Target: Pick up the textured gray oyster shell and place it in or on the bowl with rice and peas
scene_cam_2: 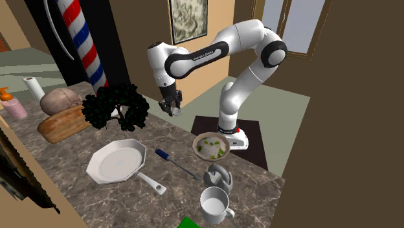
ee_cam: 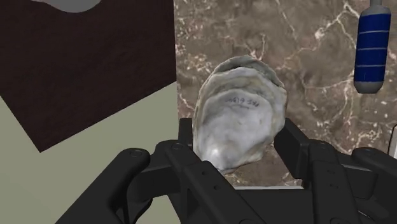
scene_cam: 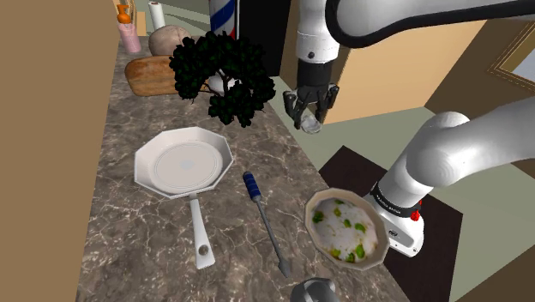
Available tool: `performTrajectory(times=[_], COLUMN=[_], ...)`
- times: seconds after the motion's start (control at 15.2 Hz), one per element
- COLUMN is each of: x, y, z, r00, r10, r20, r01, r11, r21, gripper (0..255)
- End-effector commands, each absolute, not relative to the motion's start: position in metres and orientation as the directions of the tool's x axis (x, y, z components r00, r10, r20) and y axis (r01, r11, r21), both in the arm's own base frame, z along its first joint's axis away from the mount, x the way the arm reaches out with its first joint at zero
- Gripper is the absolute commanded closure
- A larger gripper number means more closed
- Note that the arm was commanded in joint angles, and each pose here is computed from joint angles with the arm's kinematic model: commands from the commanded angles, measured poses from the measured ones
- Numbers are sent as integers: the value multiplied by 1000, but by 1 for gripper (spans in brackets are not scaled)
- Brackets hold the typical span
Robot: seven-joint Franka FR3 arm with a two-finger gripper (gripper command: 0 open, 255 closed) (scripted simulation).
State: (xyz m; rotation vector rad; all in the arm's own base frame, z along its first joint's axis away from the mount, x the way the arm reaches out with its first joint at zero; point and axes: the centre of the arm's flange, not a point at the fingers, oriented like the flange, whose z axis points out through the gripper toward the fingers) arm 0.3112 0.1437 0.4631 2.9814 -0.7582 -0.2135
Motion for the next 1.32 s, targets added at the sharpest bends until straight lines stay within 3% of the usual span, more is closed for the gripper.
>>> performTrajectory(times=[0.0, 1.06, 1.25], x=[287, 106, 106], y=[159, 269, 269], z=[463, 462, 446], r00=[869, 869, 869], r10=[-480, -480, -480], r20=[-120, -120, -120], r01=[-472, -472, -472], r11=[-877, -877, -877], r21=[90, 90, 90], gripper=[255, 255, 255])
